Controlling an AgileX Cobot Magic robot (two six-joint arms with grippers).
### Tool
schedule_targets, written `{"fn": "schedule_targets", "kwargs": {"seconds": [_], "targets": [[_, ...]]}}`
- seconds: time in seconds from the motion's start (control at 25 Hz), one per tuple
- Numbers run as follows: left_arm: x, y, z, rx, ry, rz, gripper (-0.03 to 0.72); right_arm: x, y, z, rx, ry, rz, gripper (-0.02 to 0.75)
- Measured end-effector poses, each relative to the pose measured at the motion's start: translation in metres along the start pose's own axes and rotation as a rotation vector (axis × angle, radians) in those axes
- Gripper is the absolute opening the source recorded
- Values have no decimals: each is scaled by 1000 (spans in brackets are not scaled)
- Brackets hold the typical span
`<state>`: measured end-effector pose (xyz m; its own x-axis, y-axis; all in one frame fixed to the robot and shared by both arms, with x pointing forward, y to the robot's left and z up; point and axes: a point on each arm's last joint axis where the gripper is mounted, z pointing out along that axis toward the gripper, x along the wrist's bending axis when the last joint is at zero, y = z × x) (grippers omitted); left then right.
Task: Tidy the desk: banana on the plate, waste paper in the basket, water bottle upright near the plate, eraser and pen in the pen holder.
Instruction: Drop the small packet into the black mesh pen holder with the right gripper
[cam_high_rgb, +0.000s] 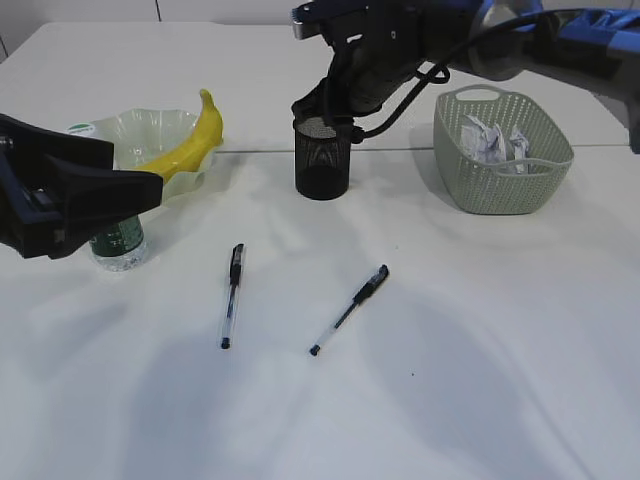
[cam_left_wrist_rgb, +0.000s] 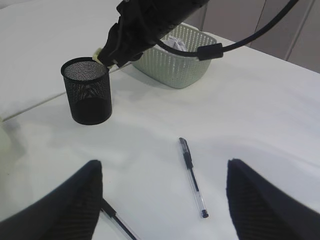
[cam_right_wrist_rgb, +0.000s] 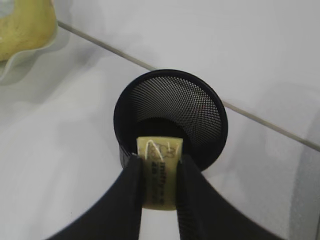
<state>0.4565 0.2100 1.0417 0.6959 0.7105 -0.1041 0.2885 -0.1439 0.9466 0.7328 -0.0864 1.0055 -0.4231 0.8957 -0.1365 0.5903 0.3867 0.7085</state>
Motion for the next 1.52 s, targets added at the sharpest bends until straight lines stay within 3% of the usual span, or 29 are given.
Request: {"fn": "schedule_targets", "kwargs": {"seconds": [0.72, 1.52], "targets": [[0, 0, 0, 1, 3, -2, 547, -14, 3, 36, -113, -26, 17, 125], [0, 0, 0, 1, 3, -2, 540, -11, -11, 52, -54, -10, 31, 127]]}}
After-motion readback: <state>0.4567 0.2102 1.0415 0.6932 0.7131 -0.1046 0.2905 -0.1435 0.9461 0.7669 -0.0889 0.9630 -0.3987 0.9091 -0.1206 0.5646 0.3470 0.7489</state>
